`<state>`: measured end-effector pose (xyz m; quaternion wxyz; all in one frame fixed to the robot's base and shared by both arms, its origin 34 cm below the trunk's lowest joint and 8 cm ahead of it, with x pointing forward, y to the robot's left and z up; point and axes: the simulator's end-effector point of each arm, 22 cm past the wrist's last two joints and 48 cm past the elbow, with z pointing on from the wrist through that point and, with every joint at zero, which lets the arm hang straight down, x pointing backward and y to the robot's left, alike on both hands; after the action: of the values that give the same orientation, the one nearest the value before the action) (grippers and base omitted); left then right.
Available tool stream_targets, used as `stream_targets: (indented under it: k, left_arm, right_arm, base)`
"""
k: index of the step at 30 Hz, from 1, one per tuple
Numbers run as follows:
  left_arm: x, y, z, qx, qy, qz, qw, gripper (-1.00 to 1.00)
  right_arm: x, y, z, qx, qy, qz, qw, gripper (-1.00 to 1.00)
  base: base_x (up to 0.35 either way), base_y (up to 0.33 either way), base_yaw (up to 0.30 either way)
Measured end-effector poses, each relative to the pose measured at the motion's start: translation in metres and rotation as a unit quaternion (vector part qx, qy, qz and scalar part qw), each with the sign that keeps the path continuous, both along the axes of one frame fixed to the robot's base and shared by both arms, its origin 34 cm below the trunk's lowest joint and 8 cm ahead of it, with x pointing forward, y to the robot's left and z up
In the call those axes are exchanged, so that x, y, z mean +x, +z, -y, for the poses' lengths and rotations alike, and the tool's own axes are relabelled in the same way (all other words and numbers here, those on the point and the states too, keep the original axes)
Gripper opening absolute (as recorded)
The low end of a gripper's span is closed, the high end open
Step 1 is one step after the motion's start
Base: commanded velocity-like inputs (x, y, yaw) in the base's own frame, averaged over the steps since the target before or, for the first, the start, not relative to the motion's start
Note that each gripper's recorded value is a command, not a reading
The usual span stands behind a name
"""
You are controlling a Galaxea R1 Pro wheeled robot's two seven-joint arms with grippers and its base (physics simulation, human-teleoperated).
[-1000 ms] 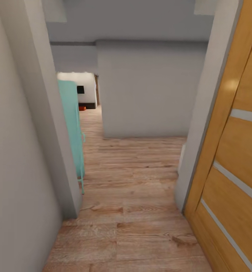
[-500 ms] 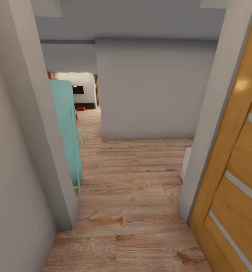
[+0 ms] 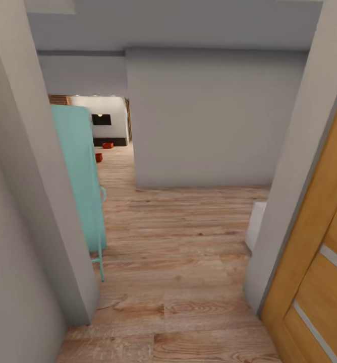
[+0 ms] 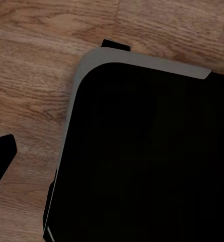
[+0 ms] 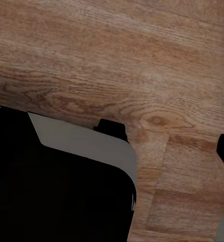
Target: Move the two storage containers from the living room to the garage. In the garage, place one container on the floor and stack the other container on top of it (either order is fine).
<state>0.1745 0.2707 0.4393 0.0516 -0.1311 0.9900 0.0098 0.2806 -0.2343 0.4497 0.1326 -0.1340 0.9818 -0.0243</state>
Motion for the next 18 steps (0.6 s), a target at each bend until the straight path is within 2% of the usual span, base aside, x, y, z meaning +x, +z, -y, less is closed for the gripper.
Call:
stream_targets:
  k: [18]
  left_arm:
    - [0.0008, 0.0, 0.0011, -0.001, 0.0, 0.001, 1.0, 1.0]
  right_arm:
    - [0.0001, 0.0, 0.0021, -0.001, 0.0, 0.0, 1.0, 1.0]
  base:
    - [0.322, 0.0, 0.0]
